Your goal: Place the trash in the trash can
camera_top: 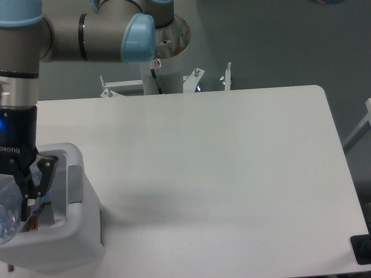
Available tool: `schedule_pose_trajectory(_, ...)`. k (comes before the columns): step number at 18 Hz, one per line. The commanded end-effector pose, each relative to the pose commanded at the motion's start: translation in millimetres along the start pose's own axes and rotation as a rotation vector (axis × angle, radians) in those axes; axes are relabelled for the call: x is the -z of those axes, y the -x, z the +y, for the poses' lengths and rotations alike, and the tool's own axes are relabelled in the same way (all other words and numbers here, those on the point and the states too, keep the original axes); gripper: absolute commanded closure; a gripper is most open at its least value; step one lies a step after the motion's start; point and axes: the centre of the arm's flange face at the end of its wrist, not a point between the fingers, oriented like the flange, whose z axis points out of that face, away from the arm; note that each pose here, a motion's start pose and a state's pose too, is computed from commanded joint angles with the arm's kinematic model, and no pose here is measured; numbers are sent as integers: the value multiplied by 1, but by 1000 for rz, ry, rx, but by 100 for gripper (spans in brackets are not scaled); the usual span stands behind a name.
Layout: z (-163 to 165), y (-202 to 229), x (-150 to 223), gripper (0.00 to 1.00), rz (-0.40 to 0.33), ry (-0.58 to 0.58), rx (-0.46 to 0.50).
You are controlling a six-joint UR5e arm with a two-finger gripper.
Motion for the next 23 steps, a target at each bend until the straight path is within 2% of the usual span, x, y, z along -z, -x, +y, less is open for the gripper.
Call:
schedule_pose_trajectory(1,0,0,0,10,-2,0,-3)
schedule_pose_trajectory(2,1,0,0,3,-2,3,-12)
schedule_pose_trajectory(3,1,0,1,0,0,3,-26)
schedule_pose_trajectory(10,-6,7,15,0,-11,-20,-24)
schedule_pose_trajectory(12,-12,22,23,0,-38,-35,-11)
schedule_pose_trajectory(14,-21,54,32,0,-99,-55,19)
schedule_pose_trajectory(18,-33,113,42,0,-171,-75,57)
schedule_pose_trajectory(21,-28,155,37,0,-230,-41,8)
schedule_pose_trajectory(23,-29,182,44,0,-298,-30,-35)
